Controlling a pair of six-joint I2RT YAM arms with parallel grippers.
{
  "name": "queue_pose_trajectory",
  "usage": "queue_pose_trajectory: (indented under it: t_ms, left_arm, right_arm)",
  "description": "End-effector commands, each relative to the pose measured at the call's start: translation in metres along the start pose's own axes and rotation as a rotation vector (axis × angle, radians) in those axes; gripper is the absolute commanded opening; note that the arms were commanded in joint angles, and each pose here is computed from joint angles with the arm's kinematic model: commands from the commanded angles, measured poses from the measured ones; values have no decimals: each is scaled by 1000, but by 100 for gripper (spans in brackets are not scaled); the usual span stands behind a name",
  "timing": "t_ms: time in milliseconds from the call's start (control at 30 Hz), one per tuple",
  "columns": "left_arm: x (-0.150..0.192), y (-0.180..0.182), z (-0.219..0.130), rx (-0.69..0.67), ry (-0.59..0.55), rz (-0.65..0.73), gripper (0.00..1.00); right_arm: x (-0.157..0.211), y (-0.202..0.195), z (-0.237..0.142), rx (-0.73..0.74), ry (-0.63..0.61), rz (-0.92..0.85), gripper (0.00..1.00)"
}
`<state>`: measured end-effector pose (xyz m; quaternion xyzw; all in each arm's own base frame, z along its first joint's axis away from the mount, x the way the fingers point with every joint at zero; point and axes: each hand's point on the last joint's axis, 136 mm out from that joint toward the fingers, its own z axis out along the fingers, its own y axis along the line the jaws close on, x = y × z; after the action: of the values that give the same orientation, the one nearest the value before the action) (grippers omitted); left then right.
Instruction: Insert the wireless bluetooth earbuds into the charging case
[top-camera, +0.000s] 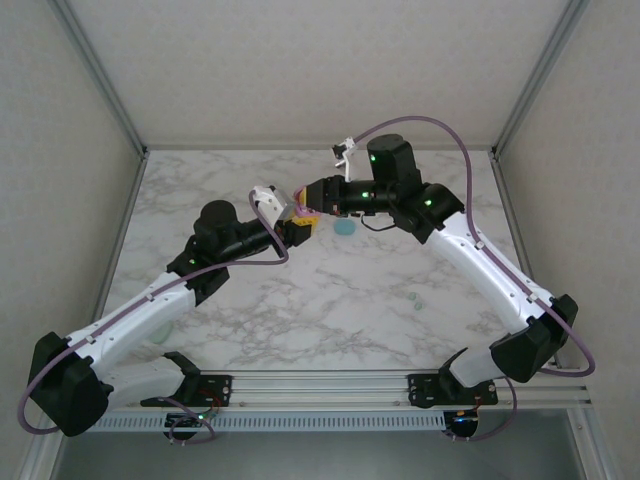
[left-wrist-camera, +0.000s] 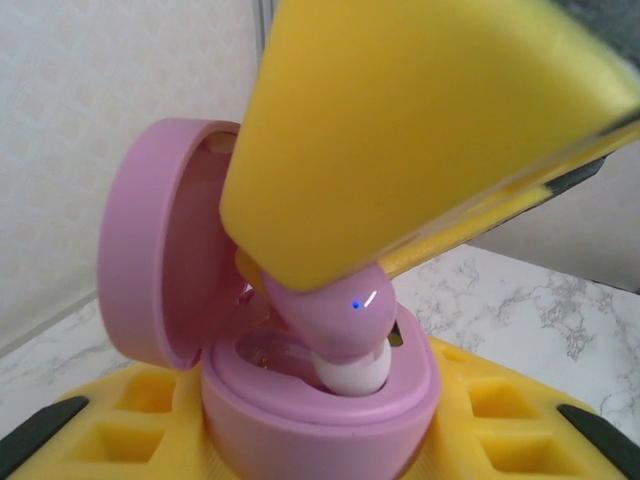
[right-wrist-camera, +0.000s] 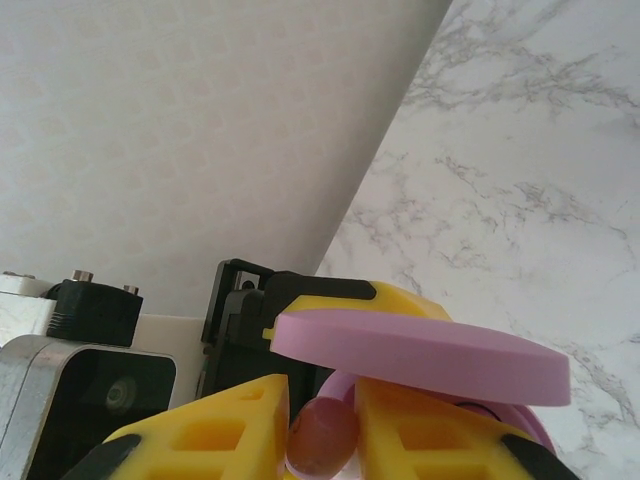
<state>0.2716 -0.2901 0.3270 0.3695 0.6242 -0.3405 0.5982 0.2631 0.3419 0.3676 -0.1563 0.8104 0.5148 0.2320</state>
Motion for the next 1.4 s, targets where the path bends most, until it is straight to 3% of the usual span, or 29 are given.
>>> queue_pose_trajectory:
  t_ms: [0, 1367]
  left_arm:
    - [-35, -6, -3, 14, -99, 22, 33]
    - [-31, -6, -1, 17, -98, 11, 32]
  right_arm:
    - [3, -3, 5, 30, 23, -7, 26]
    - [-14, 14, -11, 46, -46, -57, 35]
